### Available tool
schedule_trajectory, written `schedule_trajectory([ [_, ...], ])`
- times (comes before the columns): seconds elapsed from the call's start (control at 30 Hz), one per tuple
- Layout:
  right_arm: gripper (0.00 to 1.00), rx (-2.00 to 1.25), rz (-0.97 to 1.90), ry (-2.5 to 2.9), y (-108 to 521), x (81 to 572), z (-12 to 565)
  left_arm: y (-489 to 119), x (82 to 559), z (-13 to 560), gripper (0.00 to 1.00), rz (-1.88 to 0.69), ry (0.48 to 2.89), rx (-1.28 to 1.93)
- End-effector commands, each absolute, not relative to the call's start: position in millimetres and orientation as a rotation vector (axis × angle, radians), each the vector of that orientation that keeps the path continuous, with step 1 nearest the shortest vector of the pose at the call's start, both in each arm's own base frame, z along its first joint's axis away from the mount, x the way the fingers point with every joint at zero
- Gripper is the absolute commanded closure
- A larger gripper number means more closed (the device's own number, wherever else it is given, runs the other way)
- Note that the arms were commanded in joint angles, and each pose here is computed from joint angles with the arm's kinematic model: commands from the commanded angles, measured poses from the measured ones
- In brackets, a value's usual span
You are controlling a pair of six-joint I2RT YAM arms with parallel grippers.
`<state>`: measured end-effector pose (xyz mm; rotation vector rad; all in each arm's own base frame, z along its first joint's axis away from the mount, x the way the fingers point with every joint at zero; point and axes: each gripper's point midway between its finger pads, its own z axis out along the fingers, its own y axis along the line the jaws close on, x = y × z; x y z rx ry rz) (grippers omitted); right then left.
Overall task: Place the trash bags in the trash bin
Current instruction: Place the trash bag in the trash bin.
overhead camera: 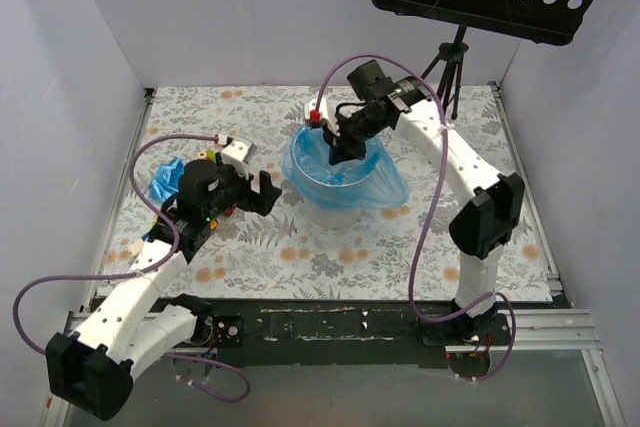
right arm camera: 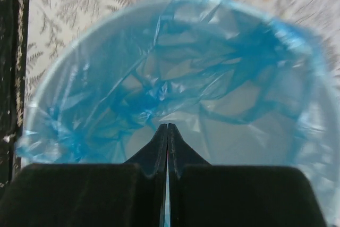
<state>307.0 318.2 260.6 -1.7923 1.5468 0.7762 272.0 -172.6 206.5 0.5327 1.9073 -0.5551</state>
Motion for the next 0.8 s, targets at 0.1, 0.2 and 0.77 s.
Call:
schedule_trajectory([
  [0.1,0.99,-2.022,0.647,1.737,309.9,290.2,198.0,-144.3,280.2,270.2,0.17,-0.509,1.73,0.352],
  [0.2,0.99,-2.054,0.612,1.779,311.4,300.5,165.0,-142.3,274.4,272.8,0.16,-0.516,1.712,0.342],
  [0.77,0.86,-1.962,0.707,1.699,322.2,294.3,106.3,-141.2,260.1,263.4,0.16,-0.539,1.721,0.352],
])
